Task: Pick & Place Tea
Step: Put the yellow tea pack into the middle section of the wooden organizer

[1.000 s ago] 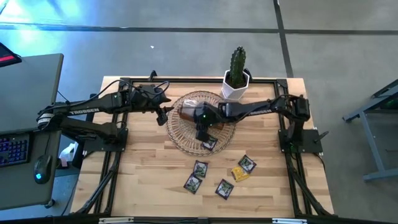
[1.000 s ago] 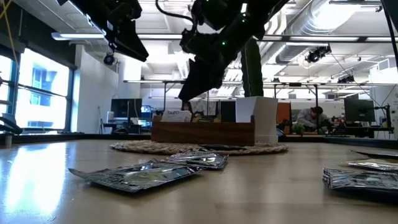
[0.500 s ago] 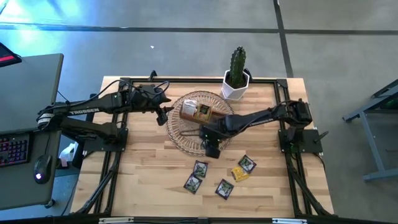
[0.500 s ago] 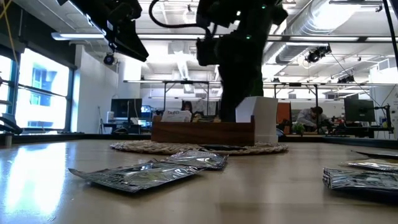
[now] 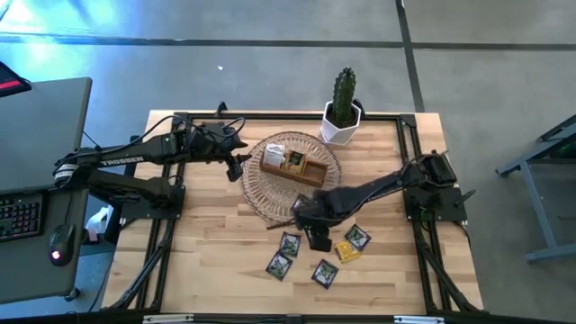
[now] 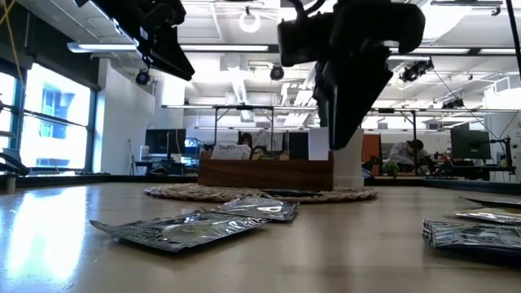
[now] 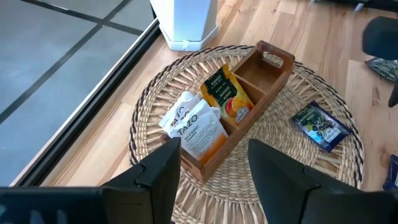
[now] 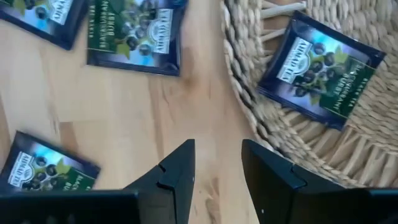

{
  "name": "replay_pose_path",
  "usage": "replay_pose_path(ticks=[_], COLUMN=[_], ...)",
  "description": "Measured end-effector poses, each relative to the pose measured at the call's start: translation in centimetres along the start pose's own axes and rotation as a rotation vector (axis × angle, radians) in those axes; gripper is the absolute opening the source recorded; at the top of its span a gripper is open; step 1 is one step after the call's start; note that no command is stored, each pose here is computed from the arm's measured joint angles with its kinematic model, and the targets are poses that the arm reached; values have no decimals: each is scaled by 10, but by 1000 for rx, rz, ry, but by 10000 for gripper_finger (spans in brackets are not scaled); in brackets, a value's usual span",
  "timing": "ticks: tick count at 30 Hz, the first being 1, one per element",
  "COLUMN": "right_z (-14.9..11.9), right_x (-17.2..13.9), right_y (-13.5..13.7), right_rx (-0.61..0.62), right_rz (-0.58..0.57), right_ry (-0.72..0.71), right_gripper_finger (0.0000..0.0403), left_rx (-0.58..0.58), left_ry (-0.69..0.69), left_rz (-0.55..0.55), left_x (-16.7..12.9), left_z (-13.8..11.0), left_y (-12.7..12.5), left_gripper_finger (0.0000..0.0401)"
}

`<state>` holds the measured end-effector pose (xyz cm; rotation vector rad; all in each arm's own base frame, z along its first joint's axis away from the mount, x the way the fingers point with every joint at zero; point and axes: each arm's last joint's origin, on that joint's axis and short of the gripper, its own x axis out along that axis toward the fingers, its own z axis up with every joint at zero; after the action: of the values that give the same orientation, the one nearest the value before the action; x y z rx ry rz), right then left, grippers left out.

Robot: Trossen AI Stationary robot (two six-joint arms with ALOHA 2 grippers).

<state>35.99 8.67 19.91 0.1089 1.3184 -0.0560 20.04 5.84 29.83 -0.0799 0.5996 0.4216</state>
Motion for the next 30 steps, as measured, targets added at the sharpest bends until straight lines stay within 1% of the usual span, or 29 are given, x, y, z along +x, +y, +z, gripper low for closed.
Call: replay_pose_path(ticks=[7, 13, 17, 30], right_z=[-6, -8, -9, -8], right_x=[-1, -1, -2, -2], right_y=[14, 19, 21, 23], right_rx=[61, 129, 125, 125], right_rz=[-55, -108, -131, -124], right_ry=[-18, -49, -64, -78], right_gripper_finger=[129, 129, 129, 129], left_rx=[-1, 0, 0, 0], left_ry=[0, 0, 0, 0], left_rz=[0, 0, 0, 0], left_x=[0, 0, 0, 0], left_z=[0, 0, 0, 0], left_y=[0, 0, 0, 0], left_gripper_finger=[184, 184, 184, 184])
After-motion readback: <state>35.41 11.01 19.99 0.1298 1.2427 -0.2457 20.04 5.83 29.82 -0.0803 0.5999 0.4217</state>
